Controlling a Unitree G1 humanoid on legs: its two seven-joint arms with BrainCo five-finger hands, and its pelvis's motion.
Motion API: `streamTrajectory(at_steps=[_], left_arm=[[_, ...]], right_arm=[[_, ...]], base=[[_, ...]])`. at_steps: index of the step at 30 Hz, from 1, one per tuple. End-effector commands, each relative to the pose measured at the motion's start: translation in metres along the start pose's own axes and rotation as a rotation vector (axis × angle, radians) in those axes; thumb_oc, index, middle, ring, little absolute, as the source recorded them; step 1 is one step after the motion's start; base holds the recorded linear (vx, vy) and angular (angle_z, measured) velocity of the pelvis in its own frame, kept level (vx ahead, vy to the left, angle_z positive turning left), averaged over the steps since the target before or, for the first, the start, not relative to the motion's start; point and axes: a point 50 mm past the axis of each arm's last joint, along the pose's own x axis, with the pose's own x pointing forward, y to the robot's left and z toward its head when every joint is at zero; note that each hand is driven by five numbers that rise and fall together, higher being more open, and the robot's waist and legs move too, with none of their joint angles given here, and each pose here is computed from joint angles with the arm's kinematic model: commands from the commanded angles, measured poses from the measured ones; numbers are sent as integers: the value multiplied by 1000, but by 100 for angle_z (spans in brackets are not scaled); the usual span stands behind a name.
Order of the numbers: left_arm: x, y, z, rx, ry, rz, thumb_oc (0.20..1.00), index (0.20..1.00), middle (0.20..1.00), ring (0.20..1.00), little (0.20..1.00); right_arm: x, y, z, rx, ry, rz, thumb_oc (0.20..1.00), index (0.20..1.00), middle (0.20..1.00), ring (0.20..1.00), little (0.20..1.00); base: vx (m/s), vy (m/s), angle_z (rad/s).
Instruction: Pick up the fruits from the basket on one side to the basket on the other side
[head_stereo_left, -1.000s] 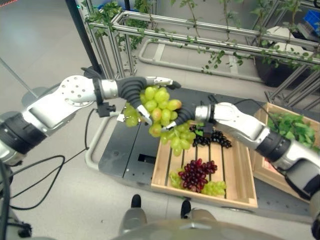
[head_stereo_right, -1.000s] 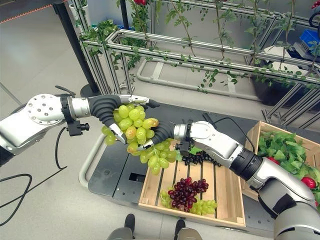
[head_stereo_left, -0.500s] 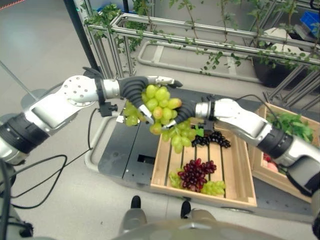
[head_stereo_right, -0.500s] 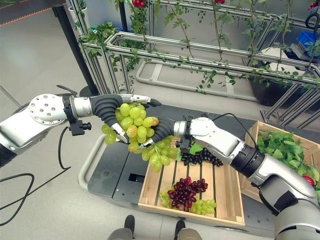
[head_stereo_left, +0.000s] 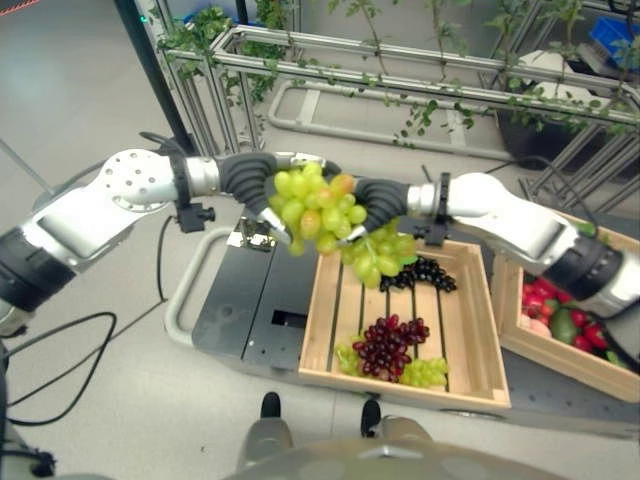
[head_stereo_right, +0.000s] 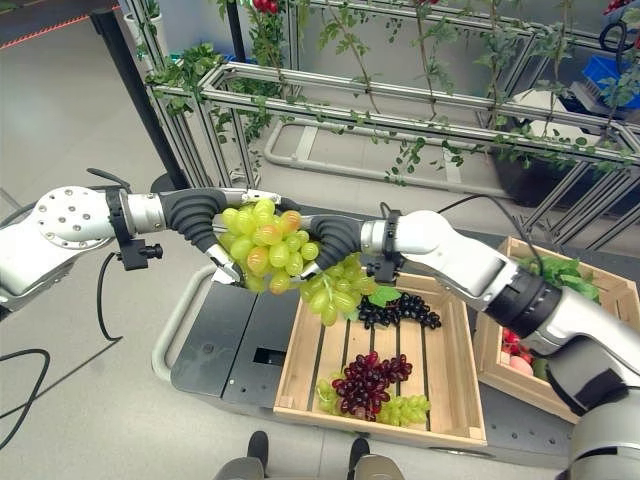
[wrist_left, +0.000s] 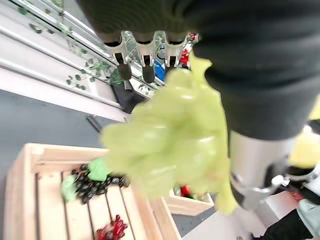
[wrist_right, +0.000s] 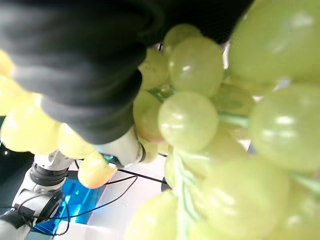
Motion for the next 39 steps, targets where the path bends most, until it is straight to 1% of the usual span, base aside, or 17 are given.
streamTrajectory(at_steps=[1,2,3,4,5,6,24,30,36,39], left_arm=[[15,-7,23,26,-113,-39,1000,1000,1000,1000,1000],[15,-7,23,26,-113,-39,1000,1000,1000,1000,1000],[15,-7,23,26,-113,-39,893,893,893,893,893],[21,-12,23,17,-118,-71,413,413,413,413,413],[21,-12,23,17,-116,-78,360,360,360,360,360],[21,-12,22,27,-106,-82,200,200,200,200,200],[25,-14,22,32,-124,-60,200,200,200,200,200],[24,-15,19,11,-127,-45,200,200,200,200,200],[22,-17,14,-34,-130,-26,200,200,200,200,200],[20,-17,11,-64,-137,-2,200,200,200,200,200]], right_arm=[[-6,-22,75,-169,-298,-60,200,200,200,200,200],[-6,-22,75,-169,-297,-60,200,200,200,200,200],[-6,-22,75,-169,-297,-60,200,200,200,200,200],[-6,-27,79,-195,-301,-87,200,200,200,200,200],[-7,-27,79,-193,-307,-94,200,200,200,200,200],[-7,-28,80,-197,-312,-101,200,200,200,200,200],[-4,-27,87,-185,-381,-118,200,200,200,200,200],[-3,-26,75,-125,-378,-142,200,200,200,200,200],[-6,-24,49,22,-398,-225,200,200,200,200,200],[-8,-24,41,56,-393,-250,200,200,200,200,200]], base=[[0,0,0],[0,0,0],[0,0,0],[1,-8,-3],[0,0,0],[0,0,0],[0,0,0],[0,0,0],[0,0,0],[0,0,0]])
